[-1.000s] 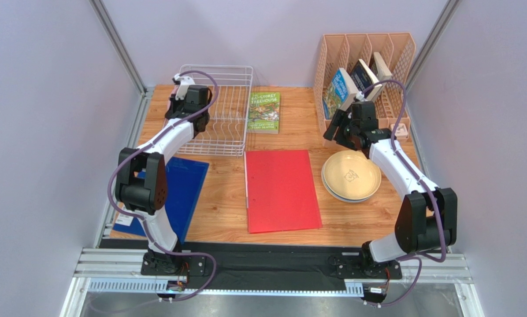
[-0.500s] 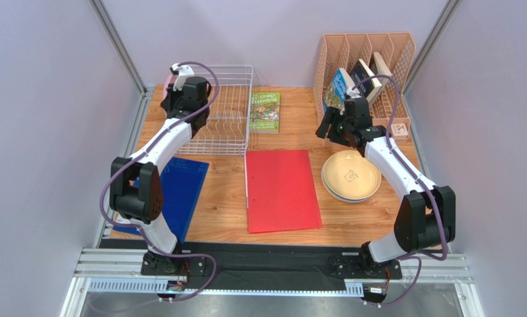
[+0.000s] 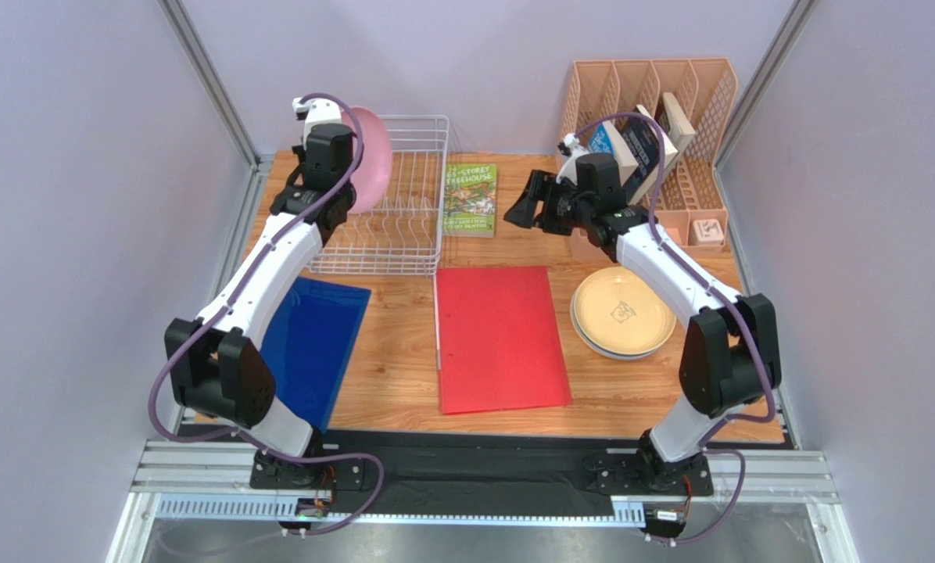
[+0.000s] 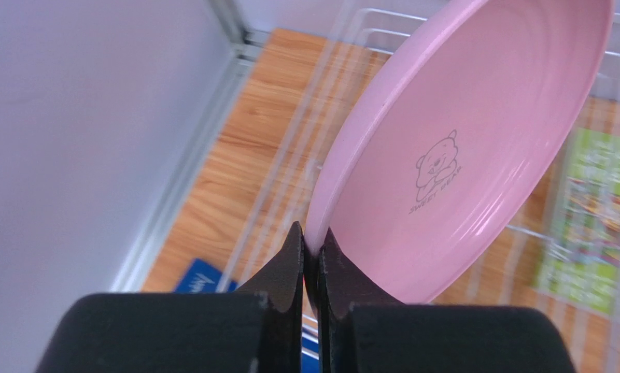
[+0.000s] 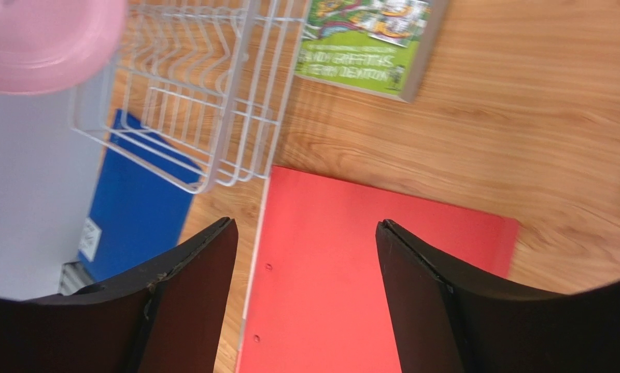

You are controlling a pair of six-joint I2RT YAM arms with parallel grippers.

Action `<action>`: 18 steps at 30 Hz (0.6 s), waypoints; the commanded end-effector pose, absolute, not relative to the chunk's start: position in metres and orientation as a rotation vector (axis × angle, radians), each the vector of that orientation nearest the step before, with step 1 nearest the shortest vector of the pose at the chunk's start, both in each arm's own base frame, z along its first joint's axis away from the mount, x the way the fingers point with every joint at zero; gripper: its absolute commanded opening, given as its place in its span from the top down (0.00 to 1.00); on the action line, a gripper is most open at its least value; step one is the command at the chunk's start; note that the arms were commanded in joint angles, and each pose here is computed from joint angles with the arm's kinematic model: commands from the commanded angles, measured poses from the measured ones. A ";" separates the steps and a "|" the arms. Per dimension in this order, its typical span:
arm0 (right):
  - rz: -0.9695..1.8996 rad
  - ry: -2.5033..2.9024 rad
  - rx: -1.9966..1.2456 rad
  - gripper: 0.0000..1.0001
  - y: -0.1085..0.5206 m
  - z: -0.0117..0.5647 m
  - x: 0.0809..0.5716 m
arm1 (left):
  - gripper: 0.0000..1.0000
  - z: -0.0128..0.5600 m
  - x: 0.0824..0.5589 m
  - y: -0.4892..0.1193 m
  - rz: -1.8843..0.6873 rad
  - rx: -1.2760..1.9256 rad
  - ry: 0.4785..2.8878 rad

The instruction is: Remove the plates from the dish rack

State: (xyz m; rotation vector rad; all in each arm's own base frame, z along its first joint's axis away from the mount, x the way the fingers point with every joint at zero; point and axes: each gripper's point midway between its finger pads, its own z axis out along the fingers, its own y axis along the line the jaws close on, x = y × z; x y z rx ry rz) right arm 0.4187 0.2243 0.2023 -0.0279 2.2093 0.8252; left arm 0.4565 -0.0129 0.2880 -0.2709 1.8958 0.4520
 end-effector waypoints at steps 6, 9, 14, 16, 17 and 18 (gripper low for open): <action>1.234 1.986 -0.230 0.30 0.310 0.245 0.448 | 1.00 0.298 0.445 -0.109 -0.239 -0.207 1.962; 1.283 1.938 -0.263 0.30 0.322 0.257 0.452 | 1.00 0.295 0.442 -0.120 -0.310 -0.191 1.972; 1.296 1.941 -0.274 0.30 0.334 0.251 0.460 | 1.00 0.290 0.437 -0.136 -0.419 -0.179 1.992; 1.311 1.929 -0.291 0.32 0.339 0.254 0.463 | 1.00 0.285 0.433 -0.147 -0.489 -0.157 2.004; 1.314 1.945 -0.282 0.33 0.340 0.247 0.466 | 1.00 0.288 0.433 -0.150 -0.521 -0.160 1.994; 1.317 1.941 -0.288 0.35 0.341 0.248 0.467 | 1.00 0.291 0.431 -0.153 -0.546 -0.151 1.984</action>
